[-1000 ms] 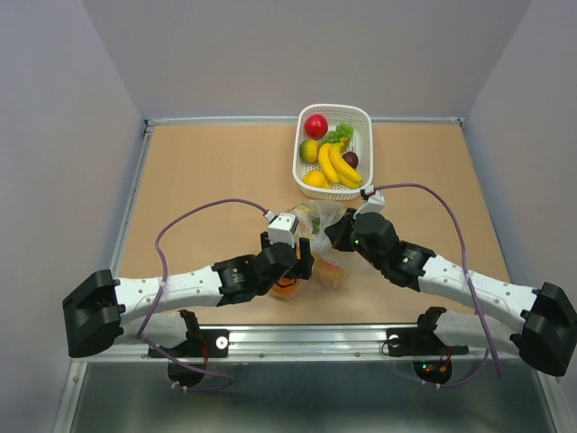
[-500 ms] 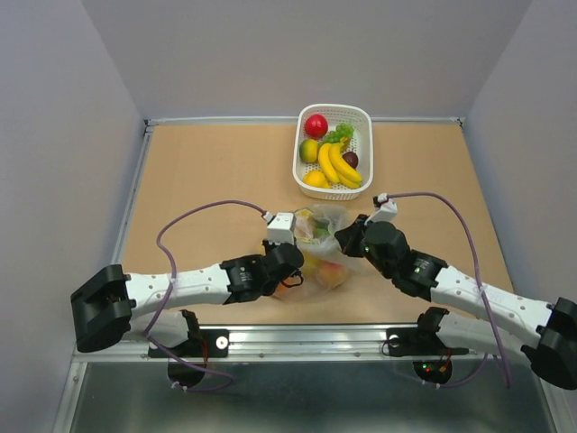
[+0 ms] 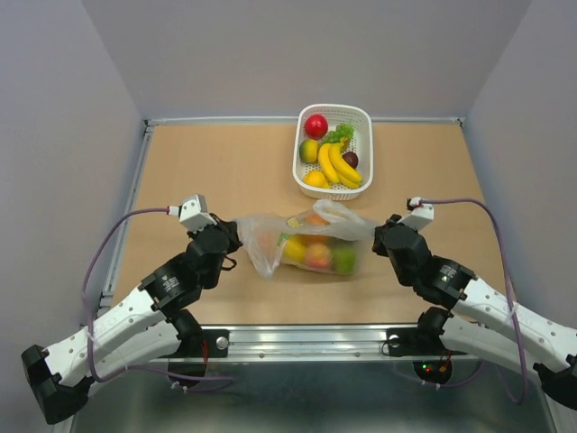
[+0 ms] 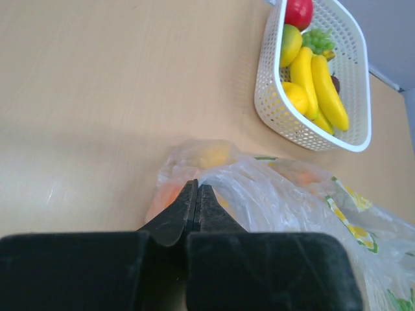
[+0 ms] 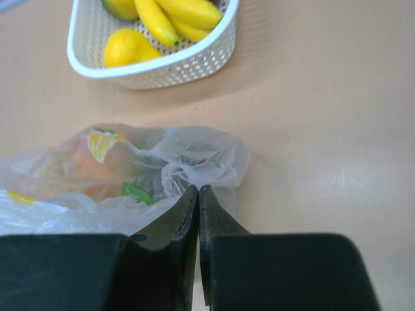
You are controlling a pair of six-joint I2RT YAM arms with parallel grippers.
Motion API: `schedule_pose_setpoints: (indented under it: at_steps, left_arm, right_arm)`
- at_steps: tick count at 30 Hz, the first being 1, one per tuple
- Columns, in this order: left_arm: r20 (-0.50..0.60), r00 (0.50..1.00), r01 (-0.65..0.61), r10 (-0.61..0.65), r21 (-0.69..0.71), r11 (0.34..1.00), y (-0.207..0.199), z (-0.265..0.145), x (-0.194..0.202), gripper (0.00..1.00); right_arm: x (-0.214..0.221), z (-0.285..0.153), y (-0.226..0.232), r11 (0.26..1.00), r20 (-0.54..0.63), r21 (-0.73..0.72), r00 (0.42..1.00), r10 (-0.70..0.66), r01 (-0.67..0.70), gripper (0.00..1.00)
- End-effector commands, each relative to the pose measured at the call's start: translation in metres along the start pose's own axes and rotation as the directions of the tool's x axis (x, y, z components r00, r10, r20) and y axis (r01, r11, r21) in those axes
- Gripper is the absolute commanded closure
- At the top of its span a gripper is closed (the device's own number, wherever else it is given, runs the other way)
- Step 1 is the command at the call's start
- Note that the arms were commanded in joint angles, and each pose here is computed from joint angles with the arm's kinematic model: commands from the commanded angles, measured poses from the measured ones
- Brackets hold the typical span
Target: Untie the knot of the plastic bag and take out the fruit
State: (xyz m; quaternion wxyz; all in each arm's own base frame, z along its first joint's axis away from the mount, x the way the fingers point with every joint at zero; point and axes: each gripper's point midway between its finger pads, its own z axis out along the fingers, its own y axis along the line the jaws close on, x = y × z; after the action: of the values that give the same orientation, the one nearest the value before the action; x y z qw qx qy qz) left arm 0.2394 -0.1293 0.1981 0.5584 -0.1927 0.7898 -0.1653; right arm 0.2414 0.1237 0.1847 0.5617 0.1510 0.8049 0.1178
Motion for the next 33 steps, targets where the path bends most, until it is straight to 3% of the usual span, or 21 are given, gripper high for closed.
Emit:
schedule_pose_setpoints:
  at_steps: [1,3,4,7,8,10,11,14,16,18,23,28,31,32,33]
  left_arm:
    - [0.028,0.998,-0.057,0.056,0.023,0.998,-0.007,-0.002,-0.014,1.00]
    - [-0.018,0.996,-0.084,0.085,0.067,0.994,-0.018,-0.002,-0.007,1.00]
    - [-0.039,0.994,-0.099,0.103,0.080,0.992,-0.021,-0.001,-0.003,1.00]
    - [-0.062,0.990,-0.117,0.123,0.094,0.989,-0.024,-0.004,-0.002,0.97]
    - [-0.074,0.988,-0.127,0.136,0.114,0.985,-0.026,-0.007,-0.002,0.83]
    - [-0.083,0.986,-0.130,0.144,0.149,0.980,-0.032,-0.015,-0.009,0.65]
    - [-0.085,0.985,-0.134,0.149,0.163,0.977,-0.035,-0.019,-0.012,0.47]
    - [-0.079,0.982,-0.150,0.171,0.223,0.963,-0.045,-0.034,-0.028,0.26]
    - [-0.078,0.976,-0.177,0.201,0.247,0.953,-0.050,-0.042,-0.038,0.16]
    - [-0.092,0.967,-0.205,0.238,0.272,0.940,-0.055,-0.046,-0.039,0.14]
    - [-0.184,0.914,-0.290,0.361,0.323,0.901,-0.060,-0.046,-0.012,0.13]
    - [-0.199,0.888,-0.322,0.414,0.375,0.870,-0.075,-0.056,0.015,0.12]
    - [-0.189,0.875,-0.358,0.447,0.370,0.857,-0.084,-0.057,0.026,0.12]
    - [-0.193,0.864,-0.379,0.465,0.359,0.853,-0.085,-0.053,0.032,0.12]
    - [-0.197,0.859,-0.388,0.473,0.353,0.851,-0.086,-0.052,0.035,0.12]
  right_arm:
    - [-0.005,-0.004,0.021,0.989,-0.073,-0.076,0.988,-0.136,0.130,0.89]
    - [-0.001,-0.009,0.038,0.973,-0.117,-0.163,0.976,-0.186,0.166,0.80]
    - [-0.005,-0.012,0.046,0.963,-0.117,-0.202,0.972,-0.203,0.176,0.65]
    - [-0.006,-0.028,0.069,0.920,-0.144,-0.345,0.958,-0.248,0.187,0.36]
    - [-0.019,-0.036,0.078,0.900,-0.121,-0.389,0.958,-0.260,0.195,0.24]
    - [-0.023,-0.048,0.089,0.858,-0.124,-0.465,0.944,-0.306,0.217,0.10]
    - [-0.031,-0.055,0.095,0.842,-0.115,-0.491,0.941,-0.318,0.224,0.07]
    - [-0.030,-0.059,0.105,0.799,-0.122,-0.539,0.914,-0.388,0.267,0.03]
    - [-0.029,-0.058,0.113,0.778,-0.133,-0.558,0.895,-0.426,0.287,0.03]
    - [-0.017,-0.049,0.119,0.753,-0.156,-0.574,0.859,-0.487,0.322,0.03]
    - [-0.004,-0.036,0.137,0.699,-0.161,-0.609,0.804,-0.573,0.376,0.03]
    - [0.020,-0.018,0.136,0.662,-0.187,-0.610,0.733,-0.654,0.436,0.04]
    - [0.035,-0.009,0.125,0.670,-0.224,-0.587,0.704,-0.674,0.455,0.21]
    - [0.037,-0.009,0.123,0.675,-0.230,-0.583,0.705,-0.671,0.452,0.47]
    - [0.038,-0.010,0.120,0.678,-0.234,-0.579,0.704,-0.670,0.453,0.64]
